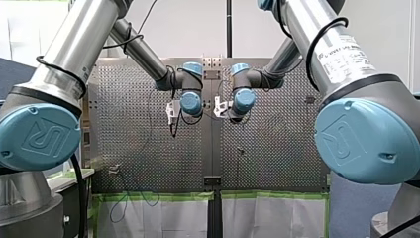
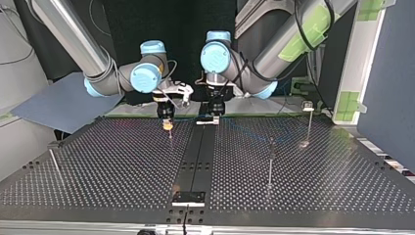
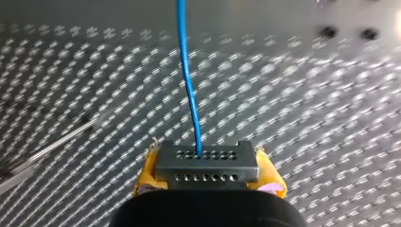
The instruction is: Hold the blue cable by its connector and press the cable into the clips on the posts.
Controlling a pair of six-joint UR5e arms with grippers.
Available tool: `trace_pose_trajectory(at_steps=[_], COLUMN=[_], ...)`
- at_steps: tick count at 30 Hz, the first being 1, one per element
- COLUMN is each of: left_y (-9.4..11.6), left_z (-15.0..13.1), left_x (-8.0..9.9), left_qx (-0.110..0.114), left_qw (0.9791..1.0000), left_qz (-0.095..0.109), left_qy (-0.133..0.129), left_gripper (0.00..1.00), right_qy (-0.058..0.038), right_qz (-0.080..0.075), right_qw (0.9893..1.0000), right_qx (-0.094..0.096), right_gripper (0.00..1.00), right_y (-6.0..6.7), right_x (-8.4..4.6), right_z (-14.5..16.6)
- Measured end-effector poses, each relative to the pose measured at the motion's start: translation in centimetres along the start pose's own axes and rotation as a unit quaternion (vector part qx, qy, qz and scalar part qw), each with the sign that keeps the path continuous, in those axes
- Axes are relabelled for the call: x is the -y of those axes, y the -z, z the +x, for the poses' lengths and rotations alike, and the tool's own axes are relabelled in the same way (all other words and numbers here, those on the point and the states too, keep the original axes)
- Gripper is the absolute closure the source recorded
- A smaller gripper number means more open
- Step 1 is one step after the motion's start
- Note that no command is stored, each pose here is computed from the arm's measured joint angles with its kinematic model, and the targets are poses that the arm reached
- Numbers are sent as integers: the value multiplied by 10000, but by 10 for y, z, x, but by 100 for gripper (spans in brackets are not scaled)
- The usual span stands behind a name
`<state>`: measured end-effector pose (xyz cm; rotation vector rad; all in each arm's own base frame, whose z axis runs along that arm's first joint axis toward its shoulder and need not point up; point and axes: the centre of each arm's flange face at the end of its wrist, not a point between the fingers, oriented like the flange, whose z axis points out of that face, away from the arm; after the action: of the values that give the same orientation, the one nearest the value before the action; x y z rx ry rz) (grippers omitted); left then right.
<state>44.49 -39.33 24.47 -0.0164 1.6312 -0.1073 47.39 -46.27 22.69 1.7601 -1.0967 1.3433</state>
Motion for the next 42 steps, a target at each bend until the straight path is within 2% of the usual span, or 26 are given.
trace_pose_trajectory(at_steps=[4, 9, 21, 24, 29, 34, 42], left_y=[5, 9, 12, 13, 16, 21, 21], left_z=[4, 20, 82, 95, 100, 101, 127], left_x=[10, 20, 41, 46, 54, 59, 64], left_qx=[48, 18, -102, -103, 0, 21, -2], left_qw=[9999, 9999, 9995, 9993, 9989, 9988, 9984], left_qz=[79, 145, 279, 320, 396, 415, 499], left_qy=[50, 54, 101, 155, 257, 263, 268], left_gripper=[100, 100, 100, 100, 100, 100, 100], right_qy=[-20, -124, -168, -229, -362, -446, -375], right_qz=[-76, -163, -242, -278, -312, -285, -29], right_qw=[10000, 9998, 9995, 9993, 9988, 9986, 9993], right_qx=[57, 67, 64, 63, 68, 72, 82], right_gripper=[100, 100, 100, 100, 100, 100, 100], right_y=[1, 2, 13, 14, 15, 17, 31], right_x=[-9, -21, -34, -42, -66, -88, -88], right_z=[-15, -30, -71, -79, -96, -112, -138])
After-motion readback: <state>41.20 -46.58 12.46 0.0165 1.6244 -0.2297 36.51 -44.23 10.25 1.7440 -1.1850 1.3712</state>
